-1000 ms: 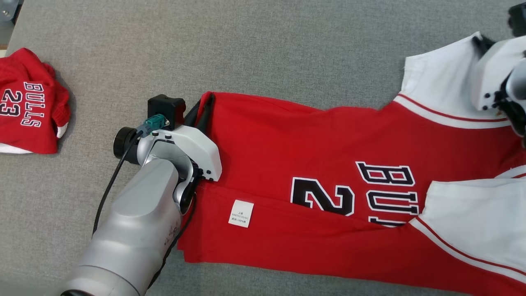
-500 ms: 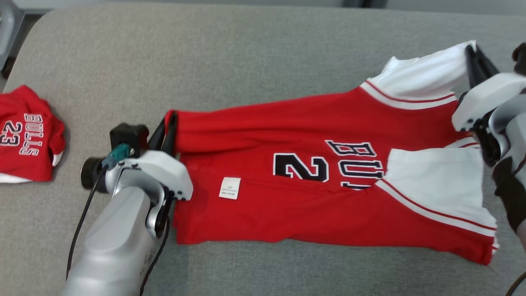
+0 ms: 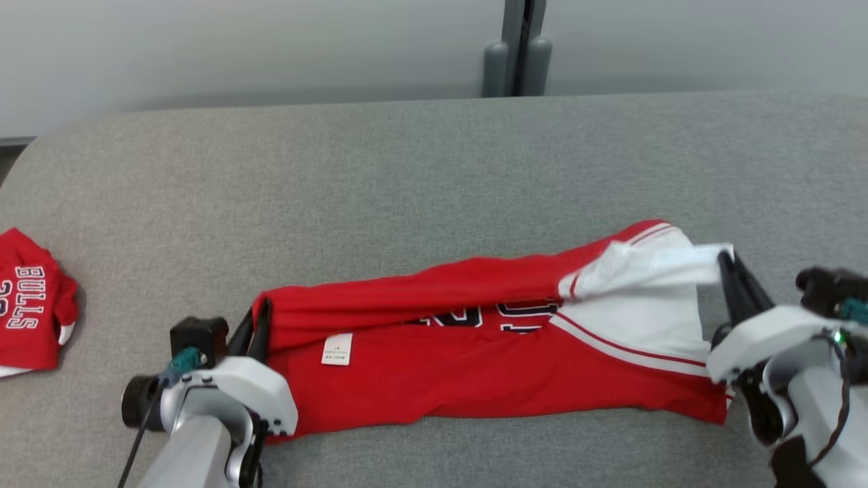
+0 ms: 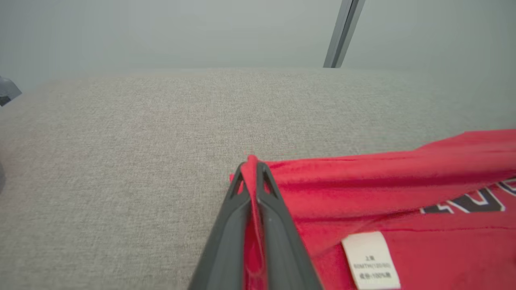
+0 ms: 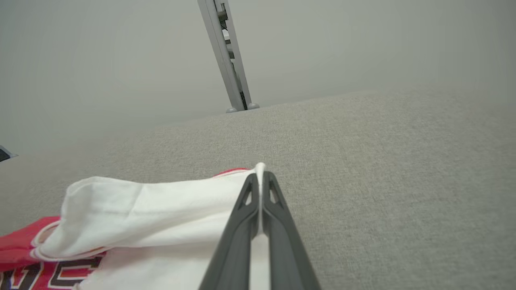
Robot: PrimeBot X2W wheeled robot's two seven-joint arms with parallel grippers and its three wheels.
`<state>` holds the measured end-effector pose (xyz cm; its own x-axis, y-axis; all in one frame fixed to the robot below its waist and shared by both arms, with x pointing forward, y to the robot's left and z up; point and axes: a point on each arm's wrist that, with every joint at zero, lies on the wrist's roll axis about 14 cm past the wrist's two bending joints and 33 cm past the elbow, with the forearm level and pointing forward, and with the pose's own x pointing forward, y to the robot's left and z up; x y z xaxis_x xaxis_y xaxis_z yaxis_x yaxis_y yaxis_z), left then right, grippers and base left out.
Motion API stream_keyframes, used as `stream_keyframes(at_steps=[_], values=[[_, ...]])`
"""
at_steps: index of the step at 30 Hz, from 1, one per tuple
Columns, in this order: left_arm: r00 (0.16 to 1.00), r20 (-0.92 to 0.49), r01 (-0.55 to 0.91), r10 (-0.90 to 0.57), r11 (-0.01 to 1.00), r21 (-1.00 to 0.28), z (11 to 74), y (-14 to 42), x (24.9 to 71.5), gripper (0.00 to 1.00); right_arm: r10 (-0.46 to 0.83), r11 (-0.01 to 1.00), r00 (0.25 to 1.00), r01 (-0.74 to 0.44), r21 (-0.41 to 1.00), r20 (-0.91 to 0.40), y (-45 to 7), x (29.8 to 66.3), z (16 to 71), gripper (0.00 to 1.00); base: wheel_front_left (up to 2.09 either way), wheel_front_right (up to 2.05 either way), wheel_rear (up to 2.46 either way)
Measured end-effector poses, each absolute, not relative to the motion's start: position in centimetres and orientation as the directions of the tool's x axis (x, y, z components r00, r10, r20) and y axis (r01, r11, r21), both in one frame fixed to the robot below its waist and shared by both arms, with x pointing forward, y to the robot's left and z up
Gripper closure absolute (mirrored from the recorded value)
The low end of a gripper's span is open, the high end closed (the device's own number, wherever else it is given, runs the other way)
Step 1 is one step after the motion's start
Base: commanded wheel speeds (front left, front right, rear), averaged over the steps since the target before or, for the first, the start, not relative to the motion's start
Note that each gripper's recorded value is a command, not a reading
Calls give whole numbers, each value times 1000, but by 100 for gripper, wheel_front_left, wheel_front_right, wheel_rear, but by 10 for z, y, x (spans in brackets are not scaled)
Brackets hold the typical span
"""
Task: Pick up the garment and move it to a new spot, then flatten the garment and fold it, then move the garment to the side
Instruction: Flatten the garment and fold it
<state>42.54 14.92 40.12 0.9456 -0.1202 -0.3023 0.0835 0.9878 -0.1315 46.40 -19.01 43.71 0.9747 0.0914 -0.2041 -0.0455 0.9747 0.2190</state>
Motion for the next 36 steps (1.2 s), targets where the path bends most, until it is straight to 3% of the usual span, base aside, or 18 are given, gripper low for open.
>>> stream_keyframes(at_steps=[5, 8, 9, 10, 11, 22, 36], values=[[941, -319, 67, -112, 986, -150, 394, 145, 408, 100, 64, 965, 966, 4, 261, -250, -193, 429, 417, 100, 0, 0, 0], [935, -335, 68, -118, 985, -155, 388, 141, 398, 58, 58, 958, 956, 28, 284, -288, -189, 415, 404, 100, 0, 0, 0], [932, -343, 65, -117, 985, -158, 385, 140, 394, 35, 61, 958, 953, 28, 286, -298, -187, 412, 401, 99, 0, 0, 0], [932, -347, 53, -106, 986, -159, 384, 141, 392, 0, 60, 957, 951, 31, 288, -303, -187, 411, 399, 17, 0, 0, 0], [934, -345, 40, -93, 987, -156, 384, 143, 391, 0, 56, 956, 952, 36, 290, -301, -188, 411, 400, 0, 0, 0, 0], [950, -312, -75, 35, 990, -119, 390, 166, 359, 0, 59, 963, 974, 2, 269, -219, -187, 431, 427, 0, 0, 0, 0], [951, -302, -106, 65, 987, -123, 392, 178, 354, 0, 112, 978, 874, -13, 208, -473, -170, 428, 370, 0, 0, 0, 0]])
